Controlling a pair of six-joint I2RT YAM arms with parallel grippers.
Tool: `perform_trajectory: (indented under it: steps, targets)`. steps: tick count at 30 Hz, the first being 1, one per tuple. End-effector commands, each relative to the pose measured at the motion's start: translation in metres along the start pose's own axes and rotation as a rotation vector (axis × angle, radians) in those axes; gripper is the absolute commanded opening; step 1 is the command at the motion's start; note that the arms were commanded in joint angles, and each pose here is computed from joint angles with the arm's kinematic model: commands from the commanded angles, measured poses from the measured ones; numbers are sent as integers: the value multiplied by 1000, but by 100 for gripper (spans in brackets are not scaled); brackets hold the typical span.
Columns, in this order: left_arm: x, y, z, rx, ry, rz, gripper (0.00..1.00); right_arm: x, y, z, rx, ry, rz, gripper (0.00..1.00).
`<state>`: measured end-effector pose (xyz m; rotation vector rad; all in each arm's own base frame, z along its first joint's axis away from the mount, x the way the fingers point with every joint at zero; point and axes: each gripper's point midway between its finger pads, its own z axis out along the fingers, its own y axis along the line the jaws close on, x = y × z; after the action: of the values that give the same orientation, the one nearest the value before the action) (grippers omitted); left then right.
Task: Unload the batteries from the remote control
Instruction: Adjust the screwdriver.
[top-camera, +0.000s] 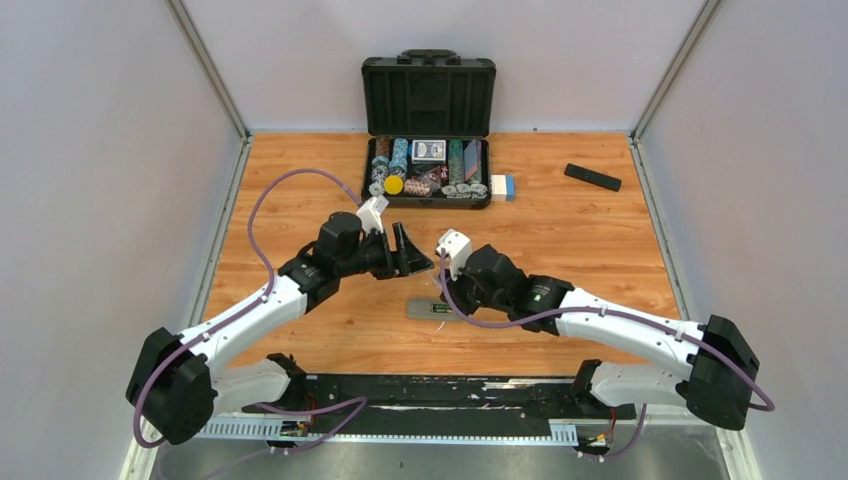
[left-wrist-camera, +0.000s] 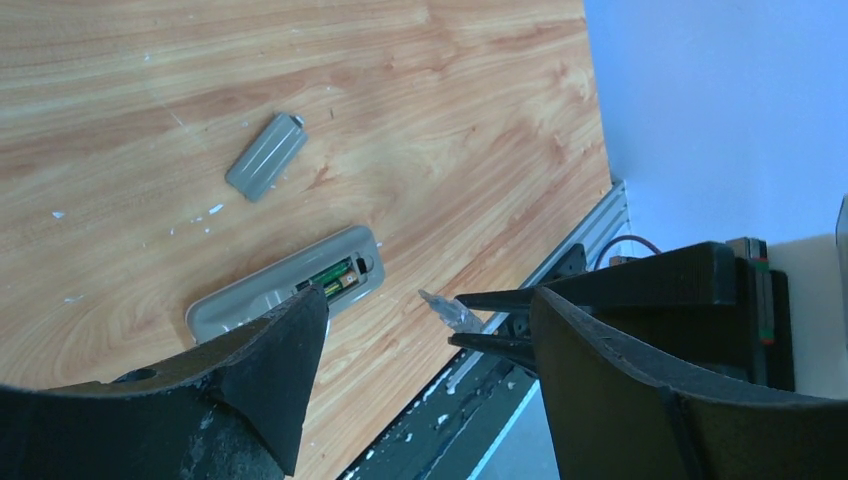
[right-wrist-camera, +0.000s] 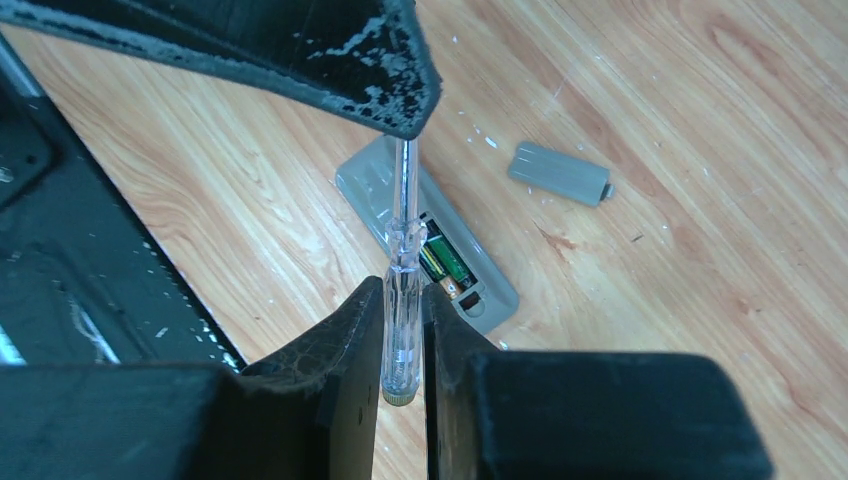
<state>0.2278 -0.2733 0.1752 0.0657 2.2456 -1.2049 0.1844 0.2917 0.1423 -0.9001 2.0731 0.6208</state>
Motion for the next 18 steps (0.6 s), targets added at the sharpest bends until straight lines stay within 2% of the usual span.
perform_trajectory:
  steps: [1, 11, 18]
  targets:
    - [-4, -5, -1, -6, -2, 6, 81, -22, -7, -1, 108, -57, -107, 0]
    - [1, -1, 5, -18, 20, 4, 65, -27, 4, 3, 104, -76, -149, 0]
    - [2, -1, 8, -11, 23, 3, 61, -25, 9, 6, 91, -71, -157, 0]
